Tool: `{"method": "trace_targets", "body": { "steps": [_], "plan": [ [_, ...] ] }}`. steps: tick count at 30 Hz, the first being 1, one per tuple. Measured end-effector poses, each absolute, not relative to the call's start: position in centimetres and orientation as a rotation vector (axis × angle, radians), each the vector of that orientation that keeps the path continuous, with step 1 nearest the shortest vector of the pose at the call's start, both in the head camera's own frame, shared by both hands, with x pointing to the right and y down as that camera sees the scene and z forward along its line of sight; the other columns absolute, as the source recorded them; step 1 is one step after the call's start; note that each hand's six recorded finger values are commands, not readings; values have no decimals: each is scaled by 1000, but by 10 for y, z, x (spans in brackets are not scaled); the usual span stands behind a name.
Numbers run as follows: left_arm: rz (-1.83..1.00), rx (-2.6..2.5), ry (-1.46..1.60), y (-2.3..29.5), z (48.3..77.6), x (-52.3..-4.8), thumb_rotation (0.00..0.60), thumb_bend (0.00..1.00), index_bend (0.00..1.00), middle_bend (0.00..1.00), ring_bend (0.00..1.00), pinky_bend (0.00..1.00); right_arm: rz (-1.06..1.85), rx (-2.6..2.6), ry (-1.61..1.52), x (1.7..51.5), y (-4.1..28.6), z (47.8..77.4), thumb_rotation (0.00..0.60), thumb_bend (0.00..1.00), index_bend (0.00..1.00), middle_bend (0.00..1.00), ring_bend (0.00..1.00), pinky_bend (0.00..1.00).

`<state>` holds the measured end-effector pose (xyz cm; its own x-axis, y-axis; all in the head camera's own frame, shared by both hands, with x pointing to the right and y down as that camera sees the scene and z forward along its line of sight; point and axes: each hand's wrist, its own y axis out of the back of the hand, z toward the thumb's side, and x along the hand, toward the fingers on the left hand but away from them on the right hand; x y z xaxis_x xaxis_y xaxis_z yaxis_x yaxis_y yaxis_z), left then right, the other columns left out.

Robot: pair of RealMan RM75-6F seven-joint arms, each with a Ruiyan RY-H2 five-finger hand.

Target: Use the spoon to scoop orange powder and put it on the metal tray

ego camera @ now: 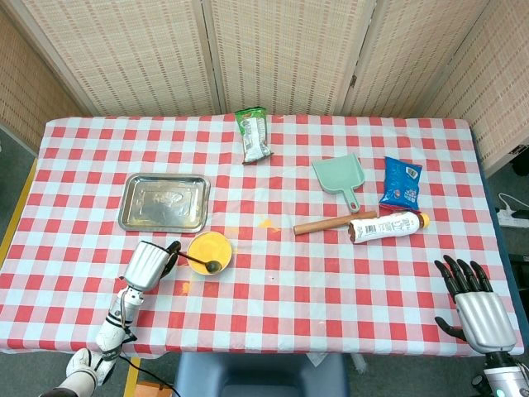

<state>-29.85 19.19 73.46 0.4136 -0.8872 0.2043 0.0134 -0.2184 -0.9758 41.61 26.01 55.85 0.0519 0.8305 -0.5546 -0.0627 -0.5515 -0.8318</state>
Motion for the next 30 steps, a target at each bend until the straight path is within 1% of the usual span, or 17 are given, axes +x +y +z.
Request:
{"method": "trace_targets", "body": {
  "steps": [23,30],
  "plan": [
    [-1024,-1570,798,191,736,-299,600,427,528,1000,1000,1000,1592,-1619,-783,416,260,560,600,100,0,0,0,0],
    [-1029,-1575,792,191,738,-299,600,427,518,1000,1000,1000,1594,-1618,-780,416,261,560,600,100,0,0,0,0]
  ]
}}
